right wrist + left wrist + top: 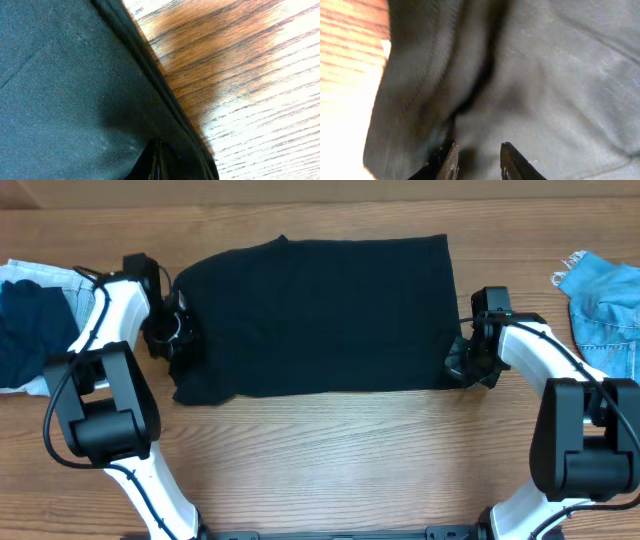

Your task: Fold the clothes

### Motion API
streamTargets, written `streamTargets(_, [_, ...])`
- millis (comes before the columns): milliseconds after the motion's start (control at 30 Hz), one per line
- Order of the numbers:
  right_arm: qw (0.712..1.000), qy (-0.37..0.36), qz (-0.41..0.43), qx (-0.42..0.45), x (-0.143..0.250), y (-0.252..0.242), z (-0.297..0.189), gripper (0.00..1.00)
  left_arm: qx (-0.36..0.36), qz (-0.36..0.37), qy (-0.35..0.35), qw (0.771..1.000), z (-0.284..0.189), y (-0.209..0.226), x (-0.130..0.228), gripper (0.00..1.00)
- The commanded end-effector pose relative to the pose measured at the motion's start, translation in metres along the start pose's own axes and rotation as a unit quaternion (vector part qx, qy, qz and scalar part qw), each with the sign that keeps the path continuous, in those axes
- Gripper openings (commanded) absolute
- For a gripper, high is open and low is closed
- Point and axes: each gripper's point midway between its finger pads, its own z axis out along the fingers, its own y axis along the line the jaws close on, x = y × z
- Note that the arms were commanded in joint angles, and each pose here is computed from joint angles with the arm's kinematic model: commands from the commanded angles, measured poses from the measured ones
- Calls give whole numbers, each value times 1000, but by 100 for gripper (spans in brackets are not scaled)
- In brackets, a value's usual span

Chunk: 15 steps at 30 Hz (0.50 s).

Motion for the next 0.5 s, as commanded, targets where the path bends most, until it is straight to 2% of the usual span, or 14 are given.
streamTargets(0, [999, 0, 12, 43, 0, -21, 8, 4, 20, 74, -17, 997, -45, -29, -3, 29])
streamTargets(100, [999, 6, 12, 47, 4, -23, 8, 4, 21, 109, -25, 994, -83, -61, 25, 32])
streamTargets(133, [999, 8, 12, 47, 5, -23, 8, 4, 20, 107, -18, 994, -89, -72, 38, 36])
streamTargets(200, [999, 10, 12, 48, 5, -23, 7, 4, 15, 92, 7, 996, -86, -78, 54, 36])
streamTargets(300, [999, 9, 12, 48, 5, -23, 7, 4, 3, 42, 44, 998, -63, -80, 75, 34])
streamTargets(467, [999, 13, 12, 41, 6, -21, 8, 4, -36, -78, 86, 993, -3, -50, 106, 36])
